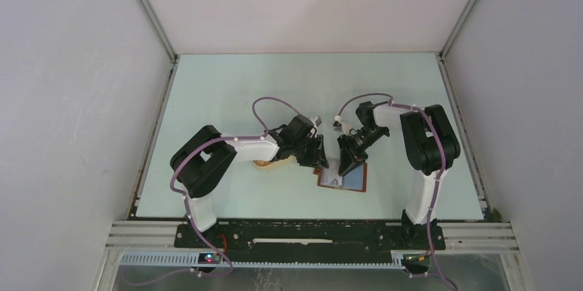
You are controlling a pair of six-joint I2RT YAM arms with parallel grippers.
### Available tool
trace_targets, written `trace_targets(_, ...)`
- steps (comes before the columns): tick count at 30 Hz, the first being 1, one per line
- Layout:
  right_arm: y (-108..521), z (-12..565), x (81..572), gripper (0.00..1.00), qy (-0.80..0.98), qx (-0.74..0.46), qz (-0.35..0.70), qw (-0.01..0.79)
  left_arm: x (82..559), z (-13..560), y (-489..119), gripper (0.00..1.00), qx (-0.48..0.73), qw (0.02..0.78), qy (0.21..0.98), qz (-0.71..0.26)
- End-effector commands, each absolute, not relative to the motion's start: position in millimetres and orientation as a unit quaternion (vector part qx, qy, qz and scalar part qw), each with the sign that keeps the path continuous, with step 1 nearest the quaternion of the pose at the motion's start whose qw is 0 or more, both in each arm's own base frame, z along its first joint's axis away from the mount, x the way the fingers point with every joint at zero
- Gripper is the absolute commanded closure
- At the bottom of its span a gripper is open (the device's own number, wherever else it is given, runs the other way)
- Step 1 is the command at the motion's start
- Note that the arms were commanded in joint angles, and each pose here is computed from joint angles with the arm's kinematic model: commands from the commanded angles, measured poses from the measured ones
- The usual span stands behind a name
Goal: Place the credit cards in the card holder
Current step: Insert the credit card into the card holder.
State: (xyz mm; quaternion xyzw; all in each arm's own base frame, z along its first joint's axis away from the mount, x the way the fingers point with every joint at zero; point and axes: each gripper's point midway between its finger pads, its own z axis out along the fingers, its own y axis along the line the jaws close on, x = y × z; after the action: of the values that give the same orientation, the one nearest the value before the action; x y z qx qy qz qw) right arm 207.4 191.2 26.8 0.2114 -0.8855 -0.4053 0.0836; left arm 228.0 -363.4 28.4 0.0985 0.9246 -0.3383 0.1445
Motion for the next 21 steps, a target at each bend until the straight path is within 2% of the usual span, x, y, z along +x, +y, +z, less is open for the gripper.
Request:
trace_targets(1, 212, 35, 218, 0.67, -0.872, 0.225, -0.429, 0.072, 221, 45, -374, 0.56, 0.114, 0.141, 0.911, -0.370)
trace_targets(10, 208, 35, 230, 0.65, -0.874, 0.216, -0.431, 0.062, 221, 48, -372, 0.55, 0.109, 0.148, 0.911, -0.369)
trace_targets(21, 180, 78, 244, 0.58, -0.848, 0.259, -0.461, -0.025, 237, 86, -373, 0.52, 0.111, 0.218, 0.890, -0.386)
